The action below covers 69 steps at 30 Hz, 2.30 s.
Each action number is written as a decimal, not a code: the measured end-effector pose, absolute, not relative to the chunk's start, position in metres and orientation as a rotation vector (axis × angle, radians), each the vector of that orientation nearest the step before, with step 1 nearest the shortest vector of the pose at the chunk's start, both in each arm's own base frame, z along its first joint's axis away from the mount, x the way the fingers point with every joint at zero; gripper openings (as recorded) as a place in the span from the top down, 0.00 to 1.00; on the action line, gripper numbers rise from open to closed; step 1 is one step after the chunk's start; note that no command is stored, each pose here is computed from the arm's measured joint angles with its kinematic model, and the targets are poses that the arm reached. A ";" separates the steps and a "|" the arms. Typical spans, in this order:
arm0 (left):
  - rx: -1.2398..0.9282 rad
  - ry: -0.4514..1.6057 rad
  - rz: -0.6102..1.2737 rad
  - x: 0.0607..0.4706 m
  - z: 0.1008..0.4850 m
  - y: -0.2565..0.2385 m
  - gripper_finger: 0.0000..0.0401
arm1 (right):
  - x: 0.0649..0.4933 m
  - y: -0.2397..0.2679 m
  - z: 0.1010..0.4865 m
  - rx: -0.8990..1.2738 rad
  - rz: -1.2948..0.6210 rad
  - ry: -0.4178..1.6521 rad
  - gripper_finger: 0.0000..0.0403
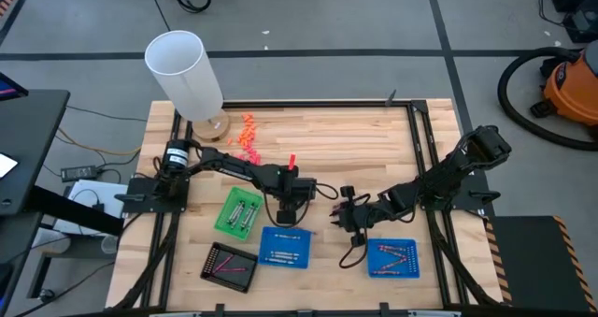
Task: Sort crayons
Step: Put the pink crayon into the left blue basket
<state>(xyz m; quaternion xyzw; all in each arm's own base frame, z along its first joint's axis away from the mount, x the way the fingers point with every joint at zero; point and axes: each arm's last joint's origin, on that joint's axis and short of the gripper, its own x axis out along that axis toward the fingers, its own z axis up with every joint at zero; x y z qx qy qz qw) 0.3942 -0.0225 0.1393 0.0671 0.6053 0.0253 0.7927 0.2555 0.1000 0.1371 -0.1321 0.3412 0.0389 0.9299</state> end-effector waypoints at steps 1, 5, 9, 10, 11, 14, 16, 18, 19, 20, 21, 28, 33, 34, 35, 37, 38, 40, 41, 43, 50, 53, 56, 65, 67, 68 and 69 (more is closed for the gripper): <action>0.146 1.304 0.052 0.394 0.139 -0.024 0.67 | 0.256 0.100 0.137 -0.270 0.080 0.698 0.74; 0.131 1.307 0.057 0.394 0.138 -0.024 0.81 | 0.256 0.100 0.137 -0.273 0.081 0.699 0.74; 0.101 1.310 0.078 0.393 0.137 -0.024 0.96 | 0.256 0.100 0.137 -0.278 0.083 0.699 0.74; 0.092 1.311 0.085 0.393 0.137 -0.024 0.97 | 0.255 0.100 0.137 -0.278 0.083 0.699 0.74; 0.085 1.311 0.092 0.393 0.136 -0.024 0.96 | 0.255 0.100 0.137 -0.278 0.083 0.699 0.74; 0.058 1.306 0.114 0.392 0.140 -0.024 0.95 | 0.255 0.101 0.137 -0.279 0.068 0.697 0.74; 0.041 1.295 0.128 0.391 0.145 -0.024 0.96 | 0.254 0.102 0.138 -0.296 0.045 0.690 0.74; 0.045 1.293 0.153 0.388 0.150 -0.028 0.96 | 0.252 0.105 0.141 -0.310 0.026 0.674 0.74; 0.054 1.298 0.165 0.384 0.154 -0.030 0.96 | 0.251 0.107 0.143 -0.315 0.018 0.665 0.74; 0.057 1.274 0.174 0.384 0.159 -0.032 0.96 | 0.250 0.108 0.145 -0.318 0.016 0.656 0.74; 0.056 1.239 0.182 0.385 0.165 -0.035 0.96 | 0.248 0.109 0.147 -0.326 0.009 0.653 0.74; 0.087 1.147 0.206 0.386 0.174 -0.057 0.96 | 0.242 0.113 0.156 -0.356 -0.022 0.626 0.74; 0.131 1.081 0.218 0.388 0.176 -0.072 0.96 | 0.236 0.114 0.162 -0.374 -0.054 0.608 0.74; 0.140 1.069 0.219 0.389 0.177 -0.075 0.96 | 0.236 0.114 0.165 -0.373 -0.063 0.596 0.74; 0.144 1.061 0.215 0.389 0.178 -0.077 0.96 | 0.234 0.114 0.168 -0.373 -0.070 0.588 0.74; 0.156 1.043 0.203 0.389 0.178 -0.081 0.96 | 0.231 0.113 0.174 -0.367 -0.077 0.574 0.74; 0.165 1.034 0.198 0.390 0.179 -0.084 0.96 | 0.230 0.113 0.177 -0.355 -0.079 0.562 0.74; 0.189 1.013 0.199 0.390 0.180 -0.088 0.96 | 0.227 0.111 0.184 -0.334 -0.081 0.550 0.74; 0.200 1.002 0.194 0.390 0.181 -0.090 0.96 | 0.226 0.111 0.187 -0.316 -0.083 0.535 0.74; 0.226 0.983 0.189 0.391 0.182 -0.093 0.96 | 0.223 0.110 0.193 -0.291 -0.084 0.514 0.74; 0.221 0.847 0.163 0.397 0.175 -0.097 0.96 | 0.216 0.110 0.214 -0.242 -0.065 0.419 0.73; 0.201 0.755 0.161 0.400 0.171 -0.095 0.96 | 0.215 0.110 0.219 -0.237 -0.041 0.391 0.70; 0.183 0.681 0.165 0.403 0.170 -0.091 0.96 | 0.215 0.110 0.223 -0.238 -0.033 0.362 0.65; 0.194 0.501 0.146 0.414 0.185 -0.093 0.96 | 0.217 0.109 0.228 -0.260 -0.083 0.314 0.57; 0.195 0.467 0.144 0.415 0.188 -0.094 0.96 | 0.217 0.108 0.229 -0.275 -0.090 0.305 0.57; 0.191 0.447 0.144 0.416 0.190 -0.094 0.96 | 0.217 0.109 0.230 -0.275 -0.089 0.296 0.58; 0.185 0.428 0.144 0.417 0.192 -0.094 0.96 | 0.218 0.109 0.231 -0.277 -0.088 0.289 0.58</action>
